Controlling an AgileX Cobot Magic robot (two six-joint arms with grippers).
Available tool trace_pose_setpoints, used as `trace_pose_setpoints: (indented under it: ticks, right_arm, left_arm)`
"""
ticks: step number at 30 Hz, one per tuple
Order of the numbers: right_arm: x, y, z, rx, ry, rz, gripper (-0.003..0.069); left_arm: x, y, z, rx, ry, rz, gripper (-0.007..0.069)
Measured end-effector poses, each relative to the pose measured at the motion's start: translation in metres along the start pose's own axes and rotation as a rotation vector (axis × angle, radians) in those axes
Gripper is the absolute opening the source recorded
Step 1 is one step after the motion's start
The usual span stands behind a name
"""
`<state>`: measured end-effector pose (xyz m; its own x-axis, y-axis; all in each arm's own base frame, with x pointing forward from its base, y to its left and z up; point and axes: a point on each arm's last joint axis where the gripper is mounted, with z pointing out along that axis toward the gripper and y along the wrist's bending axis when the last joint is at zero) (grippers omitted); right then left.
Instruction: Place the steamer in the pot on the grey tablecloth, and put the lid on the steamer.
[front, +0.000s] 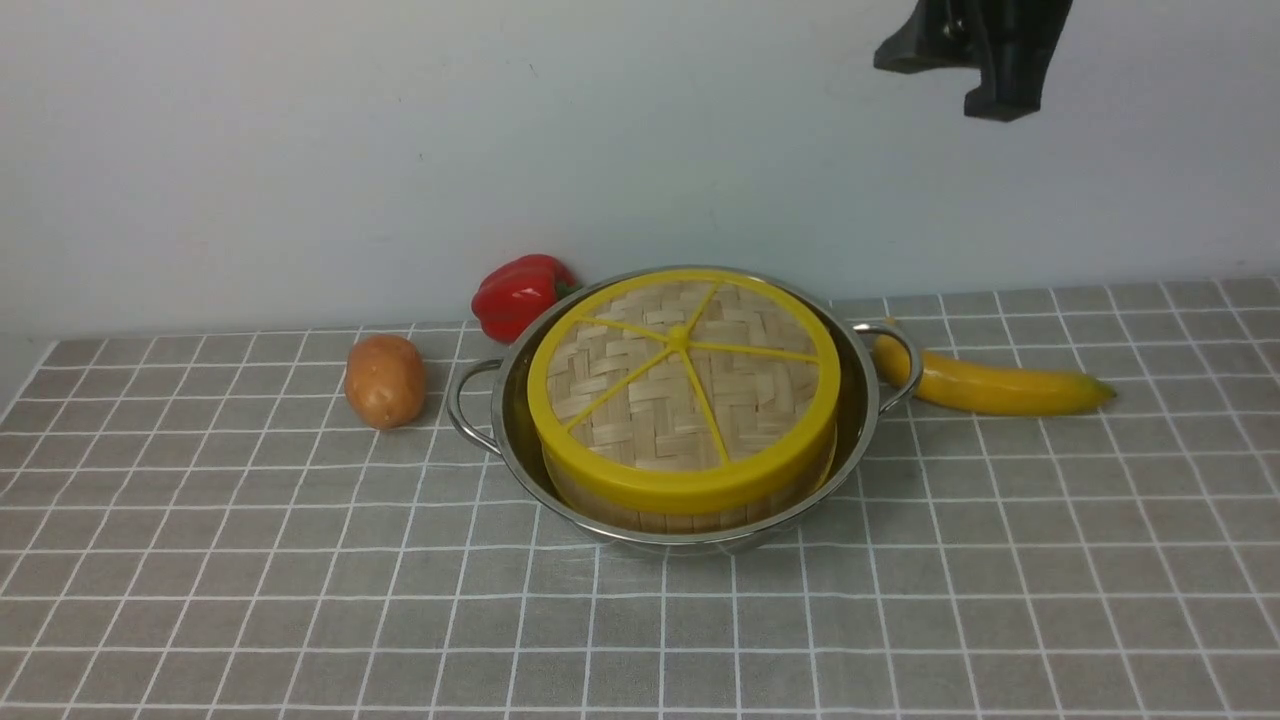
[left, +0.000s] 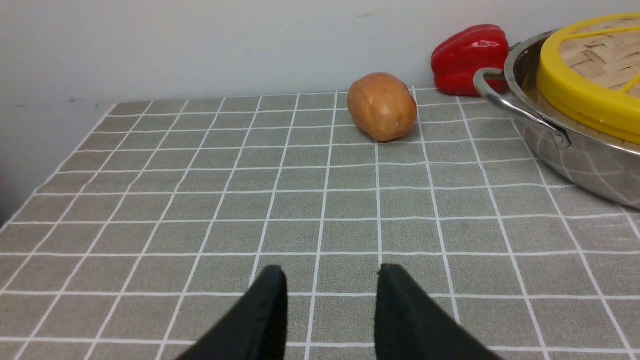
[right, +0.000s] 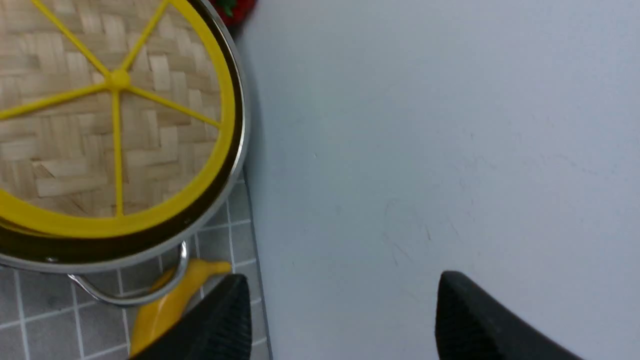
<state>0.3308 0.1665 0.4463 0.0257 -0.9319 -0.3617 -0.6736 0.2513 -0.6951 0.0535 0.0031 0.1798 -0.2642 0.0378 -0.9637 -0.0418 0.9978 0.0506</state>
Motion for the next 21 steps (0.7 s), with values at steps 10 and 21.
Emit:
trace_pose_setpoints:
  ticks: [10, 21]
  right_arm:
    - [-0.002, 0.001, 0.0, -0.016, -0.019, 0.079, 0.0486]
    - [-0.022, 0.022, -0.009, -0.376, -0.283, 0.378, 0.0486]
  left_arm:
    - [0.0, 0.0, 0.0, 0.0, 0.0, 0.0, 0.0243]
    - [0.0, 0.0, 0.0, 0.0, 0.0, 0.0, 0.0243]
